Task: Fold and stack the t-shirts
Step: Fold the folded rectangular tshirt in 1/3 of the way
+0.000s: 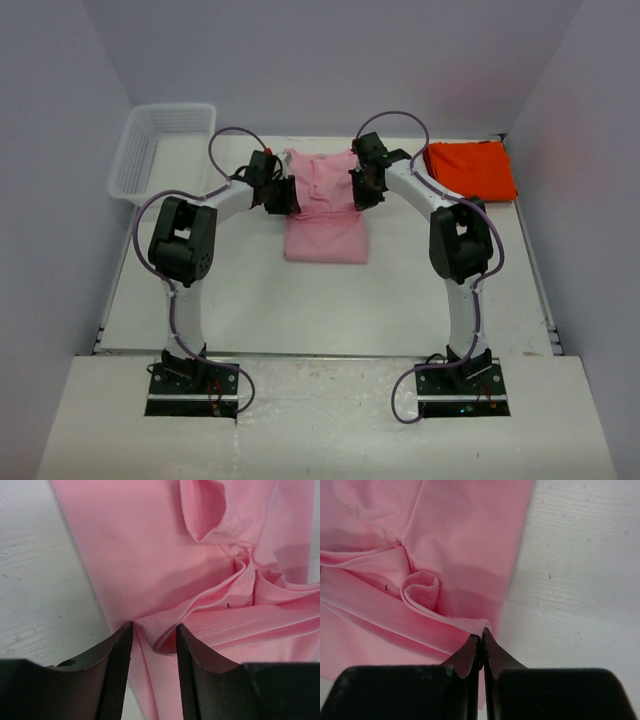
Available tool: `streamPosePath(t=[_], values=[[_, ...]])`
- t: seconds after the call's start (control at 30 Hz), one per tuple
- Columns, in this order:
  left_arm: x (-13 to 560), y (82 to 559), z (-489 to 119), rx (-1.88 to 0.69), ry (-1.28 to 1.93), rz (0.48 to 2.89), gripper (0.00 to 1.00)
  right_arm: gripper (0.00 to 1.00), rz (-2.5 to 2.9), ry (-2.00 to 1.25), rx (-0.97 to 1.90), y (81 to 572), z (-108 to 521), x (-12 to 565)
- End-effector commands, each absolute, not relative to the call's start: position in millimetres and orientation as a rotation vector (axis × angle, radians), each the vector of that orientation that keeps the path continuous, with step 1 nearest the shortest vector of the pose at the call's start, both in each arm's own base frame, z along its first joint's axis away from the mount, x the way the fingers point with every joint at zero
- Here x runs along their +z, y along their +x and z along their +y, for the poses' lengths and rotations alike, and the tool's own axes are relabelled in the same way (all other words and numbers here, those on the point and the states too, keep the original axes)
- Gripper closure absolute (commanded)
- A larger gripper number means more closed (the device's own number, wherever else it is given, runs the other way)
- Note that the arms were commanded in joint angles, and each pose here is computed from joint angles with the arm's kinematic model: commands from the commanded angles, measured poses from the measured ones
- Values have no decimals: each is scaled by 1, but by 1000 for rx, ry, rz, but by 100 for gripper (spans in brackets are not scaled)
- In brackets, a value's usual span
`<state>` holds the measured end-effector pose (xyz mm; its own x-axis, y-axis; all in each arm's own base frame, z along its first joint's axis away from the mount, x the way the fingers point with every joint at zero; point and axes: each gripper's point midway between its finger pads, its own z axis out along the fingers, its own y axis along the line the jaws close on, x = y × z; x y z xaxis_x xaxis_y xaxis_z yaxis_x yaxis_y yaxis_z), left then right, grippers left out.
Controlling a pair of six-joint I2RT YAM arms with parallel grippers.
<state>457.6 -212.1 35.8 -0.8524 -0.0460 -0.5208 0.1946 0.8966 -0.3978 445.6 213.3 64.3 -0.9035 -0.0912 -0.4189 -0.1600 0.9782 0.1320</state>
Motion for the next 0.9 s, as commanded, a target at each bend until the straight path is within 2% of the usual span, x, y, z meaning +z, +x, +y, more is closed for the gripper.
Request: streamPosePath(t=[0.0, 0.1, 0.2, 0.3, 0.33, 0.87], values=[[41, 466, -209, -575, 124, 2516, 59, 100, 2668, -159, 220, 457, 213, 75], [40, 468, -208, -565, 129, 2516, 60, 100, 2670, -154, 222, 458, 212, 75], [40, 470, -209, -564, 133, 2512, 72, 100, 2675, -154, 221, 457, 212, 73], [44, 472, -209, -558, 131, 2503, 95, 100, 2676, -158, 217, 456, 211, 73], [46, 472, -208, -557, 126, 2502, 100, 100, 2675, -159, 216, 456, 212, 73], [138, 420, -201, -544, 88, 2344, 100, 100, 2646, -151, 229, 440, 206, 91]])
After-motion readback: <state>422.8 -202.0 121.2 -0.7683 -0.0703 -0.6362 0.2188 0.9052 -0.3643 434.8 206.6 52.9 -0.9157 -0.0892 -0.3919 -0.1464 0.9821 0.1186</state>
